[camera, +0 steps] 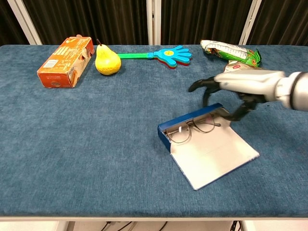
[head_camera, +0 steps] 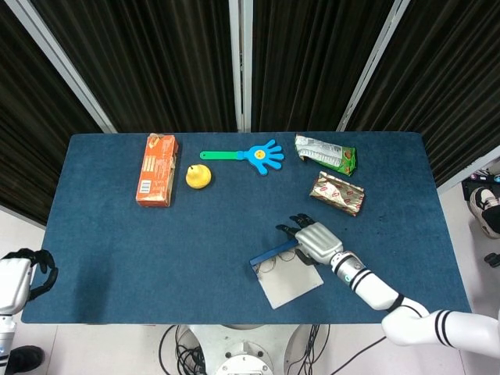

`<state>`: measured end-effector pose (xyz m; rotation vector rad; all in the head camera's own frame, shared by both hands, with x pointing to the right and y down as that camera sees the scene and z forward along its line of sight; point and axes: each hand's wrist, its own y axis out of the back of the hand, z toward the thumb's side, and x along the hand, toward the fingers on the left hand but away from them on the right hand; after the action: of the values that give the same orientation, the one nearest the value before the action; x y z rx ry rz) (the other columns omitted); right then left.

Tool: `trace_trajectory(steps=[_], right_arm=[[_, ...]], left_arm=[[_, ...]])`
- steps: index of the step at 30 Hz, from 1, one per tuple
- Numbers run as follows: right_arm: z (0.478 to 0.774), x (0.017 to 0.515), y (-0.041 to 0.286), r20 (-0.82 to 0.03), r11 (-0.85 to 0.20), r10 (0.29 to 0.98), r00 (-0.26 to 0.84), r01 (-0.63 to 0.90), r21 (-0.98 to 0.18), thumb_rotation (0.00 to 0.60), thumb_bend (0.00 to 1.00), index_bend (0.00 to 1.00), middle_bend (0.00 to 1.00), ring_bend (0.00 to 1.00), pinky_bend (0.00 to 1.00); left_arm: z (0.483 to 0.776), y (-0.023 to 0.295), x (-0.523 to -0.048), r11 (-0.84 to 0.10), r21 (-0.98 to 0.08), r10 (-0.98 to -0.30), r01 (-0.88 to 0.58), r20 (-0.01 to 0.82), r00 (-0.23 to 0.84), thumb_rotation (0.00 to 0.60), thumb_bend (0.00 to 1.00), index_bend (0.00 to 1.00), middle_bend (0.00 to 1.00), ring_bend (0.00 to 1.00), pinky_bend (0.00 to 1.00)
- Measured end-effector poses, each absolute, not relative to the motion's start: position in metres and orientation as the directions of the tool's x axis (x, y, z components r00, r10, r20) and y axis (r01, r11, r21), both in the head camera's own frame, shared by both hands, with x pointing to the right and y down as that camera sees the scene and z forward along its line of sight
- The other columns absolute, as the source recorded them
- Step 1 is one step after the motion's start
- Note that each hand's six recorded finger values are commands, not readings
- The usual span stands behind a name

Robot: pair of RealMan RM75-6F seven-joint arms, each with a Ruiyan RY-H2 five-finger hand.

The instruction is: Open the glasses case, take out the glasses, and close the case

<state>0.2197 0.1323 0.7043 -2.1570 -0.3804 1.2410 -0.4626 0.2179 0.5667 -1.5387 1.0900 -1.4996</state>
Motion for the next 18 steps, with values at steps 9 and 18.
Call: trace_trajectory(steps=[9,18], right_arm=[[0.704,0.200,0.136,-0.644,-0.764,0.502,0.577,-0.052,-0.643,0.600,0.33,0.18,0.30,0.00,0.00],[0.721,0.183,0.132,-0.651,-0.763,0.498,0.573,-0.068,-0.643,0.600,0.34,0.31,0.29,0.00,0.00]], left_arm=[[0.567,0.218,-0.462,-0.387,-0.918,-0.920,-0.086,0.391,-0.034,0.600,0.38,0.61,0.63,0.46,0.51],[0.567,0.218,-0.463,-0.388,-0.917,-0.920,-0.092,0.392,-0.032,0.600,0.38,0.61,0.63,0.46,0.51]])
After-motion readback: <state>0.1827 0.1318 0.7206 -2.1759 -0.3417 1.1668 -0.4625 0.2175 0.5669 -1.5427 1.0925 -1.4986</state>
